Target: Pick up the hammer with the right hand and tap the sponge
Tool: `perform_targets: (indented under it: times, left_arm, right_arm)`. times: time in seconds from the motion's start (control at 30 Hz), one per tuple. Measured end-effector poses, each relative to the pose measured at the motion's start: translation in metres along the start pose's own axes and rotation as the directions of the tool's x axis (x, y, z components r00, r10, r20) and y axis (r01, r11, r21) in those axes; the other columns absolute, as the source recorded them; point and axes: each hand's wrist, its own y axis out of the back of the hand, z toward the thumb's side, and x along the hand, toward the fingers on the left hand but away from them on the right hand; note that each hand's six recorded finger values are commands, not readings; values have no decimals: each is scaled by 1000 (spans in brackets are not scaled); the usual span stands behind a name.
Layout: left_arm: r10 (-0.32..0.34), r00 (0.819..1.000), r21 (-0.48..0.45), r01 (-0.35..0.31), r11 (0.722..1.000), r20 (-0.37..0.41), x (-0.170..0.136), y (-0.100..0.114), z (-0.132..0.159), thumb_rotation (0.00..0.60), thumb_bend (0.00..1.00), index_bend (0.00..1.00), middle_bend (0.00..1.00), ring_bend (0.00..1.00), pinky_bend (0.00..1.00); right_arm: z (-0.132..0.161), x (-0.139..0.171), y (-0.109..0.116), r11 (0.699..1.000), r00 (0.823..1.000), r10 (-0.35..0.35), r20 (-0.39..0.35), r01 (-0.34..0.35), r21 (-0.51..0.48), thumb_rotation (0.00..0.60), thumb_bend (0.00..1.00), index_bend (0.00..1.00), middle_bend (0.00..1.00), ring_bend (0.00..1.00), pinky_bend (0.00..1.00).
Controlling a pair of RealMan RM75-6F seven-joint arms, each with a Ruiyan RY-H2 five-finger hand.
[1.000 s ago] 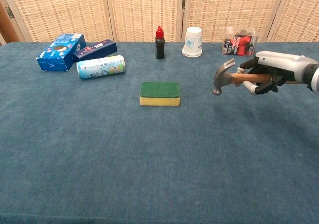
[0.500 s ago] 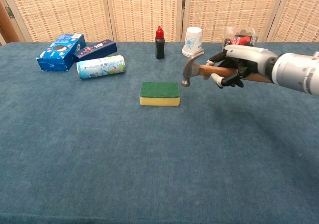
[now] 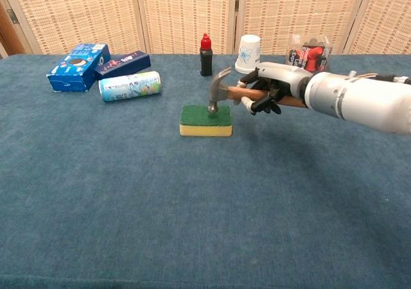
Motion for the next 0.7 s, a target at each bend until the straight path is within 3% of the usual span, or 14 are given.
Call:
perform_targets:
  times: [0.27,0.7]
  left_arm:
    - [-2,1000,-2,2,1000,4,1,-2,1,600,318,82,126,135,0]
    - [-1,1000,-2,1,1000,20,1,-1,7,600,318,82,126,135,0]
  right_arm:
    - [-1,-5,-8,1000,1000,18,18,-19,23,600,819,665,770,702,727]
    - [3,14,23,998,997,-61,-39,60,-26,600,819,673,774,710,727]
